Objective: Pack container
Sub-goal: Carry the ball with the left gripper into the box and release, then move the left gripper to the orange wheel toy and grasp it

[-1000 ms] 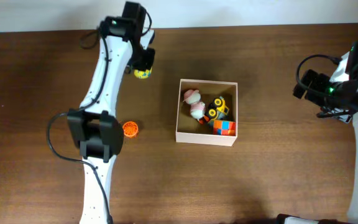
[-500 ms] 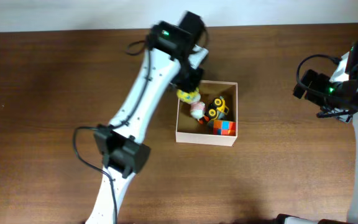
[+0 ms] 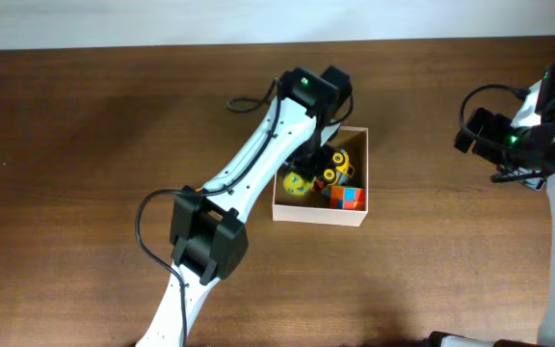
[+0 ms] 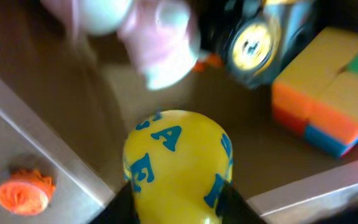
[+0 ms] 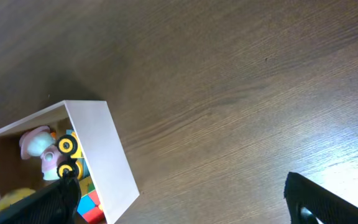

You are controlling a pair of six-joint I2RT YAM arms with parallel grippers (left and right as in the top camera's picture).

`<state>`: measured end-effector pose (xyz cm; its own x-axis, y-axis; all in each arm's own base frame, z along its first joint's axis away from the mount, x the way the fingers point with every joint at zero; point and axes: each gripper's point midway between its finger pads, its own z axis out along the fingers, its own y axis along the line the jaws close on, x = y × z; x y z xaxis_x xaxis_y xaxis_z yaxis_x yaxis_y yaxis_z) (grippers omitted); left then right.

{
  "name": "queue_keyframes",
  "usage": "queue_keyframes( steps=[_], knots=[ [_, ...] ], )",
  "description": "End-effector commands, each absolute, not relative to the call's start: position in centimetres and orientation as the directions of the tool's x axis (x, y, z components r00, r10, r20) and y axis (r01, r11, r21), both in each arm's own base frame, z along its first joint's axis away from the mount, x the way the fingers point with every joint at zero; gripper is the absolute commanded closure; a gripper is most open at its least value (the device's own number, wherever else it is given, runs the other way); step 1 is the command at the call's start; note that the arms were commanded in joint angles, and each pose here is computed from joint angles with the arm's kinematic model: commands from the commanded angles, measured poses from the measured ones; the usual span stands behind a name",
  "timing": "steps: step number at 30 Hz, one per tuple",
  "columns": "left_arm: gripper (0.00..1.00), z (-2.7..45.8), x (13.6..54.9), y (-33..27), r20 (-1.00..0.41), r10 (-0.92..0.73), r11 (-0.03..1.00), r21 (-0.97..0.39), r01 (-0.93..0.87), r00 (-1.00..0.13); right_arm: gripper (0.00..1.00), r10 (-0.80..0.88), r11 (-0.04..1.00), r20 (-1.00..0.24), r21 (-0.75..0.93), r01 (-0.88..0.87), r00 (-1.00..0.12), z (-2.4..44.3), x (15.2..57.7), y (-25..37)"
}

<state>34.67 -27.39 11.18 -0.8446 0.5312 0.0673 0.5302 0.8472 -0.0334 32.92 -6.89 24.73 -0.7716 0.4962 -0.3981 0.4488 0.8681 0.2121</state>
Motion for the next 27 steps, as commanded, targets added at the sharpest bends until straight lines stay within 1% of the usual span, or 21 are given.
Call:
queue_keyframes(
  steps=[1,2,4,5,9,13,17,19,21,24,27],
  knots=[
    [0.44,13.7,35.6,-25.5,0.026,0.510,0.860,0.019,0.510,-0.860,0.01,0.507,0.862,-0.388,0.224,0.455,-0.770,24.5,33.0,-6.9],
    [0.25,14.9,35.7,-25.1,-0.002,0.509,0.861,0.018,0.509,-0.861,0.01,0.507,0.862,-0.388,0.224,0.455,-0.770,24.5,33.0,-6.9],
    [0.13,17.1,36.2,-24.1,-0.058,0.491,0.871,0.023,0.490,-0.869,0.01,0.507,0.862,-0.388,0.224,0.455,-0.770,24.5,33.0,-6.9],
    [0.01,18.4,36.3,-23.5,-0.088,0.478,0.878,0.021,0.479,-0.874,0.01,0.507,0.862,-0.388,0.224,0.455,-0.770,24.5,33.0,-6.9],
    [0.01,23.9,36.8,-20.1,-0.221,0.412,0.908,0.017,0.419,-0.884,0.01,0.507,0.862,-0.388,0.224,0.455,-0.770,24.5,33.0,-6.9],
    [0.01,28.0,37.0,-16.2,-0.322,0.323,0.941,0.009,0.339,-0.890,0.01,0.507,0.862,-0.388,0.224,0.455,-0.770,24.5,33.0,-6.9],
    [0.01,29.8,37.0,-12.0,-0.357,0.228,0.970,0.003,0.243,-0.906,0.01,0.507,0.862,-0.388,0.224,0.455,-0.770,24.5,33.0,-6.9],
    [0.01,28.9,36.7,-10.3,-0.320,0.187,0.979,-0.017,0.203,-0.929,0.01,0.507,0.862,-0.388,0.224,0.455,-0.770,24.5,33.0,-6.9],
    [0.01,26.6,36.0,-8.9,-0.234,0.151,0.986,-0.039,0.164,-0.961,0.01,0.507,0.862,-0.388,0.224,0.455,-0.770,24.5,33.0,-6.9],
    [0.01,21.9,34.6,-7.0,-0.071,0.115,0.993,-0.028,0.117,-0.991,0.01,0.507,0.862,-0.388,0.224,0.455,-0.770,24.5,33.0,-6.9],
    [0.00,17.7,34.1,-6.6,0.008,0.105,0.994,-0.022,0.105,-0.994,0.01,0.507,0.862,-0.388,0.224,0.455,-0.770,24.5,33.0,-6.9]
  ],
)
